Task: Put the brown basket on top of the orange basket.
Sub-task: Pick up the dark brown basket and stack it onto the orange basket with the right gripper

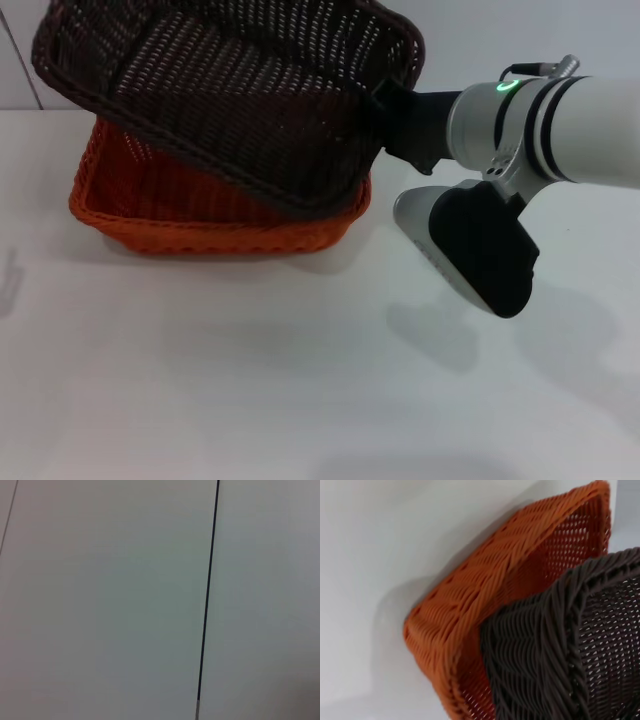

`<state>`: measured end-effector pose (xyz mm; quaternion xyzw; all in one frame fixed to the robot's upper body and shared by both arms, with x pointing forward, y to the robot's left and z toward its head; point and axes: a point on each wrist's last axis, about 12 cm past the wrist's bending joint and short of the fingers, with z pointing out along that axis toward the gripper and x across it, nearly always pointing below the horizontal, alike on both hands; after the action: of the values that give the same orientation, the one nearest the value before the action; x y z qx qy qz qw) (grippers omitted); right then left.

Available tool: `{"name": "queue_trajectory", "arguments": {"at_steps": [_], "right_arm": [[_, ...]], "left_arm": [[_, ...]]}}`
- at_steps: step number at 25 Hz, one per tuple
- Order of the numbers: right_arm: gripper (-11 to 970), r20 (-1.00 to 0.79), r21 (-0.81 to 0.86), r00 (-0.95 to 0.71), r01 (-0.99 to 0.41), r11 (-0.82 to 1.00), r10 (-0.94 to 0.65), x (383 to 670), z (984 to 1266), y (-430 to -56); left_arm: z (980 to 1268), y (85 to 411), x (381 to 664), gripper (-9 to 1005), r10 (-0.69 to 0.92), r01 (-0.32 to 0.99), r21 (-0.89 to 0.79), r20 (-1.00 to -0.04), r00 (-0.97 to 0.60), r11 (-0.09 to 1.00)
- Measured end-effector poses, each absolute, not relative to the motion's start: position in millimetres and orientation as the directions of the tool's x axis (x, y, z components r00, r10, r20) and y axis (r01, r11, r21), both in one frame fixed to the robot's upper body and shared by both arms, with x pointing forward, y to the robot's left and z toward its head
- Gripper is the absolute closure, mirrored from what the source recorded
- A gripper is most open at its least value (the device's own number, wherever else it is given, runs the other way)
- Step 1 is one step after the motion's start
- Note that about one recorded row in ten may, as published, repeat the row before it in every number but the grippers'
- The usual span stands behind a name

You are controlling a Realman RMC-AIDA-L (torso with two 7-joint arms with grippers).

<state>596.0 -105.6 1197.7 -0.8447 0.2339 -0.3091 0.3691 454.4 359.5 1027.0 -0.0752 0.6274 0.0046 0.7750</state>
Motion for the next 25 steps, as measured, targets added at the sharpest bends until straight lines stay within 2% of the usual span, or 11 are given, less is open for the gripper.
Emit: {"name": "queue_trajectory", "arguments": {"at_steps": [9,25], "right_arm": [[809,0.359,-0.746,0.691,-0.192,-0.638,-0.627,612,1183,-110],[814,0.336,-0.764,0.699,-0.190,-0.616,-0.631,612,1160,-103]], "left_arm": [[1025,356,455,159,-0.080,-0.094,-0.100,-0.977,0.198,0.991],[1027,355,460,160,-0.074,-0.088,-0.094,-0.976,0.205,0.992]]}}
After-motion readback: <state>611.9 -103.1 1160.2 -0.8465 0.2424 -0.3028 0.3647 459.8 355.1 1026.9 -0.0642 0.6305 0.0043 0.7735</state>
